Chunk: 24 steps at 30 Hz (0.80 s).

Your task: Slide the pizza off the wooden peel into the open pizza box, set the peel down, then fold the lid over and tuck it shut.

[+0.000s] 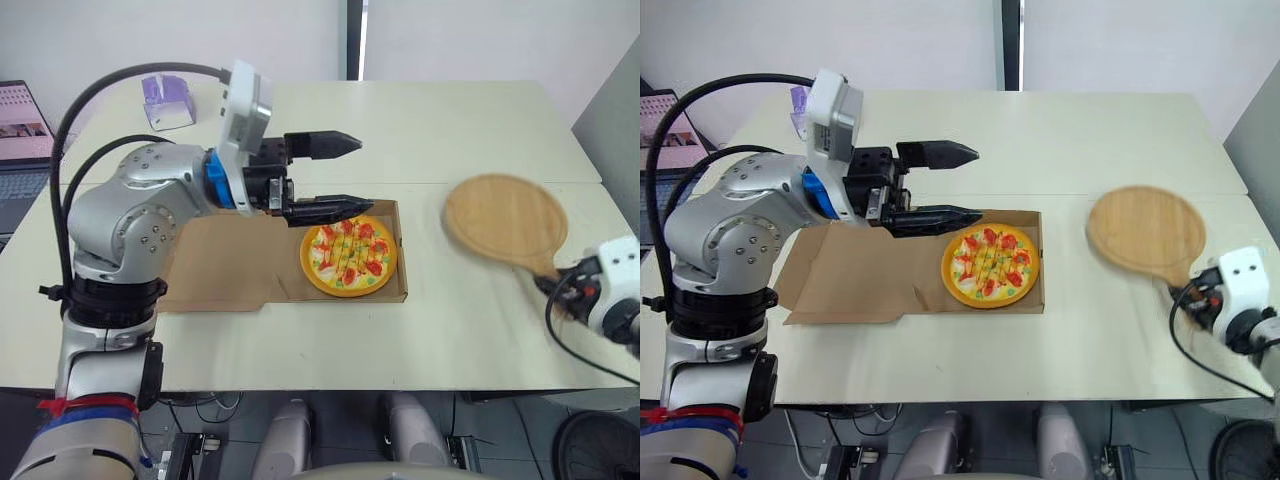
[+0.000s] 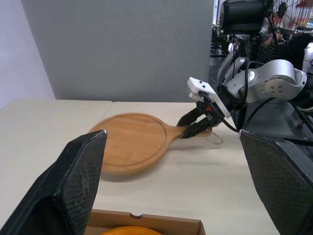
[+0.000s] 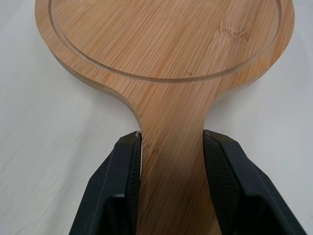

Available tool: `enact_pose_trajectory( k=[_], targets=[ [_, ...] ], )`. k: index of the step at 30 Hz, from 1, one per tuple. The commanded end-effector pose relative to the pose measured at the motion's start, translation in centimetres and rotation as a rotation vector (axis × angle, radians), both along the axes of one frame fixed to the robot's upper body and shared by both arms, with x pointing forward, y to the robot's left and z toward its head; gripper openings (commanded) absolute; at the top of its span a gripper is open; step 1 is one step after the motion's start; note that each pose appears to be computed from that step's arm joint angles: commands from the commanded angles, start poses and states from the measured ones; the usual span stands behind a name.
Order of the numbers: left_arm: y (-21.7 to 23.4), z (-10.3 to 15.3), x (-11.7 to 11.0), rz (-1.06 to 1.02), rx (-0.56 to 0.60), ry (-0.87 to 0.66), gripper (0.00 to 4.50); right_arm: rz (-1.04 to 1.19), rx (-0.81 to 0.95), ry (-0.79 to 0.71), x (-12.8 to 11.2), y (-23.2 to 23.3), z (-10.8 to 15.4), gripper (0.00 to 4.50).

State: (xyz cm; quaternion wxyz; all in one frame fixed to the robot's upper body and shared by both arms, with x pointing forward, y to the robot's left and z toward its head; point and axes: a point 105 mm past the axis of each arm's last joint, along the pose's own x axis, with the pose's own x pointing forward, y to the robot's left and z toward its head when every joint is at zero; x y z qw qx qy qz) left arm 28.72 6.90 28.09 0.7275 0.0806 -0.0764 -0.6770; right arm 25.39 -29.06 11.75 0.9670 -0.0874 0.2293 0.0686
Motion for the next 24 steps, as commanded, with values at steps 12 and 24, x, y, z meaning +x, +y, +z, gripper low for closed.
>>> enact_pose_trajectory(
  k=[12,24],
  targets=[
    [0.1,0.0,-0.4,-0.009,0.017,-0.03,4.5,-0.098,-0.022,-0.128,0.6,0.0,2.6,3.97],
    [4.2,-1.4,0.1,0.28,-0.032,0.012,4.5,0.286,-0.146,-0.366,6.8,3.4,11.5,4.47]
  ],
)
